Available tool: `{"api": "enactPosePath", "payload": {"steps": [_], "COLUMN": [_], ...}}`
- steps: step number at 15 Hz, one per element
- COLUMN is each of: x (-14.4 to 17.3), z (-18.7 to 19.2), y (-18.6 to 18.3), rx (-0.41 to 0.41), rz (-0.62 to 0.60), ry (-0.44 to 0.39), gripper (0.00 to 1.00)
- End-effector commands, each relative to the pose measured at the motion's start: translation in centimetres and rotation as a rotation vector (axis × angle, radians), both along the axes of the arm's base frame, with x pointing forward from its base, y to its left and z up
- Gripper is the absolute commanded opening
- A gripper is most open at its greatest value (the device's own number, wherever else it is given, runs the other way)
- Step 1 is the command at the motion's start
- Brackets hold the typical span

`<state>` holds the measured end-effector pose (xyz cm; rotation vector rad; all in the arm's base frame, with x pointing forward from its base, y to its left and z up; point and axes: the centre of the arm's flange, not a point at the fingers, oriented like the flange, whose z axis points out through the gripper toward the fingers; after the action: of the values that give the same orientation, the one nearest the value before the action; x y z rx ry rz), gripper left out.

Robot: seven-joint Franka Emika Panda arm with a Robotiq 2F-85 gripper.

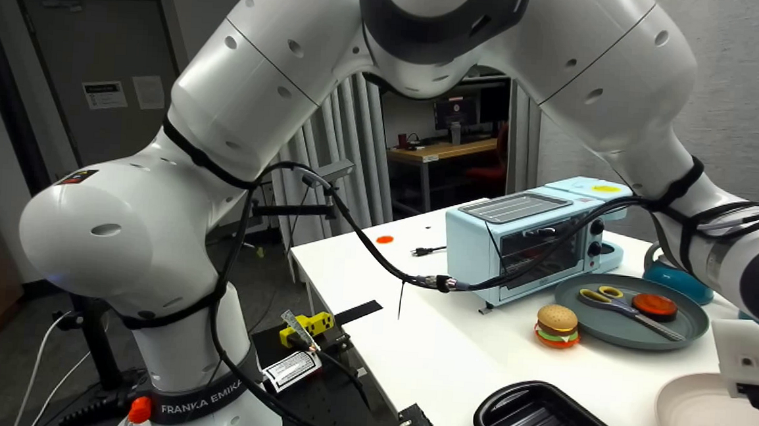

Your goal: Put two of the yellow objects on the plate into the green cup

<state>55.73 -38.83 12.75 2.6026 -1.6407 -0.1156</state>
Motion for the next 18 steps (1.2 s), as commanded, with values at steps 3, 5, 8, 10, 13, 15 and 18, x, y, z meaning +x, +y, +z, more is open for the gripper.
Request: {"api": "enactPosePath", "payload": {"steps": [3,5,8,10,13,15,18], "x": [-1.1,-1.0,-1.1,-1.1,-0.9,-0.9,-1.0], "z": [0.2,0.5,0.8,0.9,1.7,2.2,3.9], "y": [0.5,0.4,0.5,0.7,0.8,1.0,1.1], "rx": [0.015,0.015,0.016,0.017,0.009,0.003,-0.022], "rz": [0.007,0.006,0.008,0.011,0.013,0.027,0.086], "ry": [-0.041,-0.048,-0.05,-0.051,-0.045,-0.03,-0.012], "gripper": [0.49,0.36,0.12,0.07,0.07,0.07,0.07]}}
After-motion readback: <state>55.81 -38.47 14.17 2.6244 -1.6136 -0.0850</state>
